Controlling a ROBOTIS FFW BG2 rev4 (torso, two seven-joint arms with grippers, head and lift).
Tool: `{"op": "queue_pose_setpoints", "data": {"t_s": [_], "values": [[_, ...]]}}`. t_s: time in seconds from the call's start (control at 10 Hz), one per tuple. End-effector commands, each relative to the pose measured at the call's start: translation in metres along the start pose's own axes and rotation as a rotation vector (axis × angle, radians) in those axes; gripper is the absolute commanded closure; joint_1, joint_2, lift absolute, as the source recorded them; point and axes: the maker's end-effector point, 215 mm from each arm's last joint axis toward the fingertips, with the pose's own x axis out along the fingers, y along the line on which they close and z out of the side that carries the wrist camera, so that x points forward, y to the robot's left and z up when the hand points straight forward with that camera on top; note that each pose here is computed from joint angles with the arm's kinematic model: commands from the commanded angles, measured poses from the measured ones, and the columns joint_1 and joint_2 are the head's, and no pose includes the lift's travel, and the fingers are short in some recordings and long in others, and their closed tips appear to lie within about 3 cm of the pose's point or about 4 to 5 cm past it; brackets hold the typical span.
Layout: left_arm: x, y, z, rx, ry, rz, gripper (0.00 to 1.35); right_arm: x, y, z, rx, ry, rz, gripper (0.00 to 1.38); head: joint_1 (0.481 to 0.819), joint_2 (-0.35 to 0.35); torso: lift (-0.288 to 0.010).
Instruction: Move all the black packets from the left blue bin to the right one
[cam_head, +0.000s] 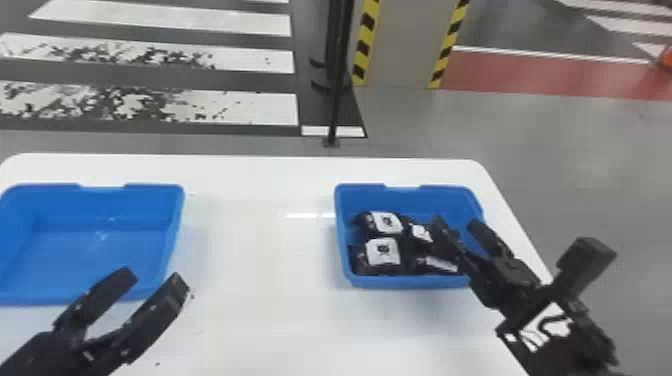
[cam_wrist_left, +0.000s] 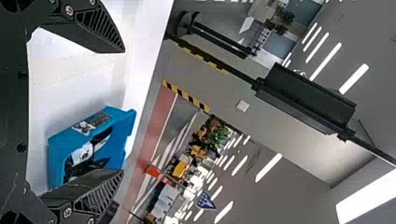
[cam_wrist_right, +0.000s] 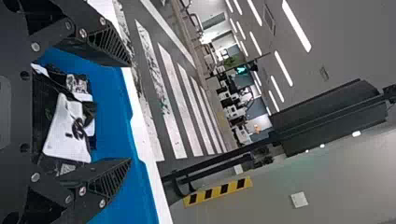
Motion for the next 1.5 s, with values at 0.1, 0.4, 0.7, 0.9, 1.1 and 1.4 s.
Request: {"op": "queue_pose_setpoints", "data": {"t_s": [0.1, 0.4, 0.7, 0.9, 1.1, 1.4], "values": [[-0.026, 0.013, -0.009, 0.036, 0.002, 0.067, 0.13, -0.061, 0.034, 0.02, -0.188, -0.031, -0.03, 0.13, 0.695, -0.128, -0.14], [-0.078, 0.062, 0.012, 0.263, 0.018, 0.255, 0.13, -0.102, 0.072, 0.027, -0.251, -0.041, -0.009, 0.13, 0.695, -0.038, -0.14], [-0.09, 0.047, 0.039, 0.379, 0.016, 0.306, 0.13, -0.132, 0.097, 0.027, -0.257, -0.037, -0.006, 0.13, 0.695, 0.055, -0.14], [-0.091, 0.04, 0.043, 0.386, 0.013, 0.312, 0.13, -0.133, 0.104, 0.025, -0.247, -0.039, 0.002, 0.13, 0.695, 0.085, -0.14], [-0.086, 0.038, 0.042, 0.382, 0.012, 0.306, 0.13, -0.131, 0.109, 0.022, -0.238, -0.039, 0.014, 0.13, 0.695, 0.09, -0.14], [-0.085, 0.041, 0.041, 0.381, 0.022, 0.312, 0.13, -0.127, 0.116, 0.024, -0.23, -0.047, 0.034, 0.13, 0.695, 0.1, -0.14]]}}
